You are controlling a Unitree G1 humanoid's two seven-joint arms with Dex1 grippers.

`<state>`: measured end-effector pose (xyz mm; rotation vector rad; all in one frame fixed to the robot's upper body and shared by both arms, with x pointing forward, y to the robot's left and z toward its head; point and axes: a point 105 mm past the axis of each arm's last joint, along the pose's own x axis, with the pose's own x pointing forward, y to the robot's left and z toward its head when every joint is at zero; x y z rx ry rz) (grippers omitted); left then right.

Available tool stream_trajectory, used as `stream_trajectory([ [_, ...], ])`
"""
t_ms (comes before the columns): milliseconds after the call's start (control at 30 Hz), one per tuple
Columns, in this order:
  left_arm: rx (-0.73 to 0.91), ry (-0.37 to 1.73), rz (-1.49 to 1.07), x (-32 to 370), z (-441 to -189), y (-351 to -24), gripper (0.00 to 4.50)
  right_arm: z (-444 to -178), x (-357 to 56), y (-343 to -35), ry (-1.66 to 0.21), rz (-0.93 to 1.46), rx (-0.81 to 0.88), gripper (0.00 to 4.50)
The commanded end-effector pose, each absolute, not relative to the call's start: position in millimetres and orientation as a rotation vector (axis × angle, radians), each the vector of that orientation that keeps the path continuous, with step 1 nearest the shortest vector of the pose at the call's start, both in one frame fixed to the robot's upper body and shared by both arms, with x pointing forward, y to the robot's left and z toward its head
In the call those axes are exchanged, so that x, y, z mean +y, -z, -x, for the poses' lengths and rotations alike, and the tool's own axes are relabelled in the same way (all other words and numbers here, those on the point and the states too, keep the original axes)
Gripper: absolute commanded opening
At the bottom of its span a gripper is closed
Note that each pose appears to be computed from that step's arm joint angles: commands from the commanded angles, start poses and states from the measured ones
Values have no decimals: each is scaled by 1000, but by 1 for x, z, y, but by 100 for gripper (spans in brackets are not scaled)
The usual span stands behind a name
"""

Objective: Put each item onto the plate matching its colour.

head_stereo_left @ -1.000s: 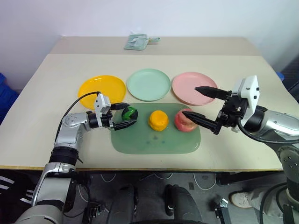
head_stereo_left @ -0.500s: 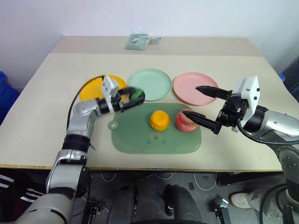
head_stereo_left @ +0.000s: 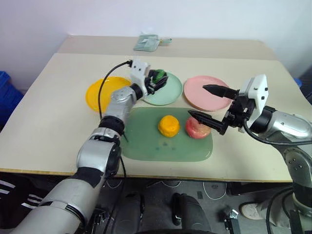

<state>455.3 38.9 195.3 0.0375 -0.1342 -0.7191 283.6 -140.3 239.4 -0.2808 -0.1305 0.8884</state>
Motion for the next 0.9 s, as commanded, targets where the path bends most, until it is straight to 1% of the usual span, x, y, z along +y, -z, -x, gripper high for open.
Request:
stream_trajectory([
  [33,-133,699,-91,36,-457,-195,322,-302,-162,-235,-727,282,-63,450],
  [100,-119,686,-82,38,-459,-193,322,-308,-167,-228,-680,285,-30,450],
  [300,-70,641,-21,45,-463,-185,322,-307,-165,-226,-672,291,-35,450],
  [367,-63,620,-22,48,-464,-183,374,-307,-165,-226,-672,287,-31,450],
  [433,-60,584,-25,54,-466,-183,447,-307,-164,-225,-674,291,-29,450],
  [500,-78,614,-36,53,-465,-187,447,-307,-162,-225,-685,286,-33,450],
  [600,-142,705,-85,48,-459,-200,447,-307,-162,-226,-690,286,-37,450],
  [700,-207,798,-38,48,-452,-219,447,-309,-162,-226,-688,290,-35,450],
  [767,-249,903,-17,46,-443,-230,447,-309,-163,-227,-687,291,-36,450],
  [833,-293,1054,-4,45,-425,-236,447,-308,-164,-228,-689,294,-41,450],
  [900,-295,1282,17,47,-395,-231,447,-308,-165,-228,-689,290,-42,450],
])
